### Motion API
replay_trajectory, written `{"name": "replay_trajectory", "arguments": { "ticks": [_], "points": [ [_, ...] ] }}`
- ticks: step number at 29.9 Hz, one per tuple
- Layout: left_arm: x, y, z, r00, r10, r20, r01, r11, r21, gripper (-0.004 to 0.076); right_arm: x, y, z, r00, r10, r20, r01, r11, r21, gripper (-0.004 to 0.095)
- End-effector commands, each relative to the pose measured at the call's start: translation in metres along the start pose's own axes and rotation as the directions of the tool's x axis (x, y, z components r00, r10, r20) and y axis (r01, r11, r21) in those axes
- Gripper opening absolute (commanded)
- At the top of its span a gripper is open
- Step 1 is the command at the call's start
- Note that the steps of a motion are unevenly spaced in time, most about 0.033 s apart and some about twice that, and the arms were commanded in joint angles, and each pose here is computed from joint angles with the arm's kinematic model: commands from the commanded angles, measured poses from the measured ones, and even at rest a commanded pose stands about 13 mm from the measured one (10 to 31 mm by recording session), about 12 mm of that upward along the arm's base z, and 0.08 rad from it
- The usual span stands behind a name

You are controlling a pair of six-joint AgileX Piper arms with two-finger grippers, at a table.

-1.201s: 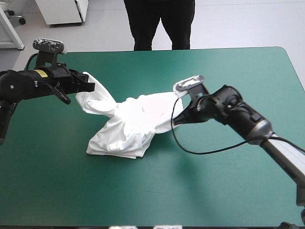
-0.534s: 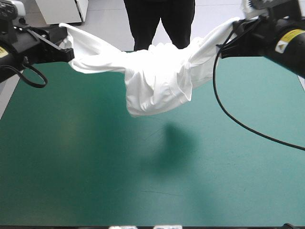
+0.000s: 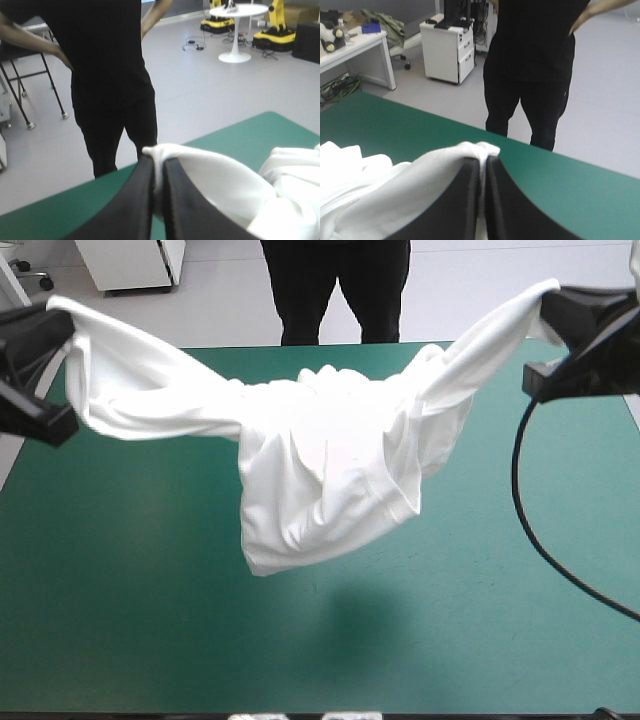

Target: Fold the cloth

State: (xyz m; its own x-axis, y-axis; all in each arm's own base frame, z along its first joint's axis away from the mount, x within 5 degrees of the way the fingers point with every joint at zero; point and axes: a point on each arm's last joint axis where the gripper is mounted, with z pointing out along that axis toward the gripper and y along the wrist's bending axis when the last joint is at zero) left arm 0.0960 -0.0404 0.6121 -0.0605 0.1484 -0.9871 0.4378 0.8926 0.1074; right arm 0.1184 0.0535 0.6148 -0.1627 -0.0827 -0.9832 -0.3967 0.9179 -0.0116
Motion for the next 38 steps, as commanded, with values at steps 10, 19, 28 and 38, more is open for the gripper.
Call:
{"name": "replay_trajectory", "arguments": {
  "ticks": [10,19,28,38],
  "points": [
    [0.135,-0.010,0.026,0.897,-0.163,-0.411,0.178,0.984,-0.001,-0.0009,0.160,0.000,0.021,0.897,0.188,-0.400,-0.165,0.982,0.090,-0.0017],
    [0.241,0.004,0.096,0.813,-0.284,-0.509,0.264,0.958,-0.114,-0.0009,0.240,0.005,0.098,0.879,0.260,-0.399,-0.236,0.966,0.111,-0.0017],
    [0.297,0.020,0.156,0.721,-0.310,-0.620,0.266,0.950,-0.165,-0.0009,0.283,0.009,0.176,0.815,0.244,-0.526,-0.200,0.970,0.142,-0.0017],
    [0.326,0.027,0.183,0.659,-0.318,-0.681,0.262,0.947,-0.188,0.0009,0.318,0.010,0.224,0.703,0.283,-0.653,-0.182,0.958,0.219,0.0206]
  ]
}}
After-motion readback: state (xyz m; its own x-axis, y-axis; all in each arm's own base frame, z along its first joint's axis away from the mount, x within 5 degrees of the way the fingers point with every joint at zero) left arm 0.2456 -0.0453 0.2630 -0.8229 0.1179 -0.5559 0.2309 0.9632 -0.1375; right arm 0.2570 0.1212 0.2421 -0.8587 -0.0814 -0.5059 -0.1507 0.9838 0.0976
